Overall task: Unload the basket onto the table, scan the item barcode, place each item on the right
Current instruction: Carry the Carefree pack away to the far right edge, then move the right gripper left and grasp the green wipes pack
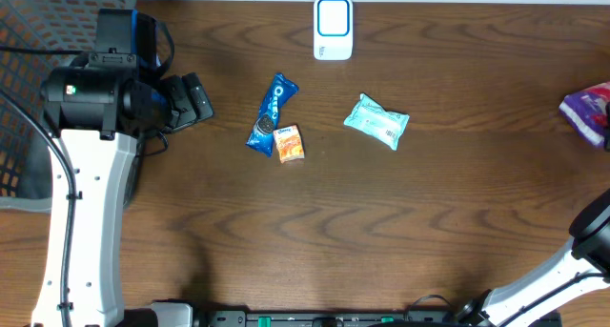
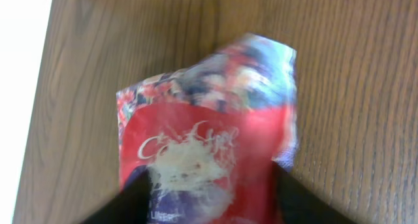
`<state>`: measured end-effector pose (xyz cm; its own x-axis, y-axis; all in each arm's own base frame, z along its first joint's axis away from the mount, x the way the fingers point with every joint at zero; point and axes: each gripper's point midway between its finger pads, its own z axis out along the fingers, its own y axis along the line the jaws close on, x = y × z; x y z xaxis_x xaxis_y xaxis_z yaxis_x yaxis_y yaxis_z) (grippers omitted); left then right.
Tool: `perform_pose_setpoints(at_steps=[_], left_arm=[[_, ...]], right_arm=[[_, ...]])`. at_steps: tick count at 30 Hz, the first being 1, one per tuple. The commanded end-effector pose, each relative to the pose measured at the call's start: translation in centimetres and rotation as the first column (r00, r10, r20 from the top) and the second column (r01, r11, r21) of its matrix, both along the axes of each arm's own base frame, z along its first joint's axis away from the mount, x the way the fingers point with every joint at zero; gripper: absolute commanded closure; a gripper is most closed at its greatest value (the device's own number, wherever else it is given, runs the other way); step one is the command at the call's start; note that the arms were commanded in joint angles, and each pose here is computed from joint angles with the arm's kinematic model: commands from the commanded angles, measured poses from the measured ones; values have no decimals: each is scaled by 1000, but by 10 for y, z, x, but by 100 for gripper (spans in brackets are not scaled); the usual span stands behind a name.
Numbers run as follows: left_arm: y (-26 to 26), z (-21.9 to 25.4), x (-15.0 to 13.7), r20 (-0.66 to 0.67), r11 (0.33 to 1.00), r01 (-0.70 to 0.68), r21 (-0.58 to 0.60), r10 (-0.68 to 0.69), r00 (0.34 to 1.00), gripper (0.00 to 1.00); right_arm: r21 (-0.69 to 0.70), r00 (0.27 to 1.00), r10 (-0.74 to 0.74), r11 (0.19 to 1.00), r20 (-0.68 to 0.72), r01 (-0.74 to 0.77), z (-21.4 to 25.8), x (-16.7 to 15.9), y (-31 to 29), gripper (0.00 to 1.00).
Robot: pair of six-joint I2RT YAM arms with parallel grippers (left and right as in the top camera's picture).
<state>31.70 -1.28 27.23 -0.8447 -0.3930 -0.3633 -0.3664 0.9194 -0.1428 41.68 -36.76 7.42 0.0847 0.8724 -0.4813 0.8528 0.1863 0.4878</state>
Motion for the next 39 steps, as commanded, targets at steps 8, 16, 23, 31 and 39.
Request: perform_pose_setpoints(at_steps=[8,16,23,31,39], left_arm=[[4,-1,1,-5,1000,-4,18,4,1000,2],[4,-1,1,-5,1000,-5,17,5,1000,2],[4,-1,0,-5,1000,-5,17,5,1000,2],[4,-1,1,-5,1000,-5,17,5,1000,2],[4,-1,1,-5,1000,-5,17,5,1000,2]], right_arm=[[-46,999,44,998,-32,-45,37,-14,6,10],[-259,952,290,931,98,-257,161,-3,43,1],[-336,550,807,590,216,-734,200,36,173,11],[-207,221,968,241,116,-948,138,54,310,3],[-115,0,993,13,115,-993,74,71,408,1]])
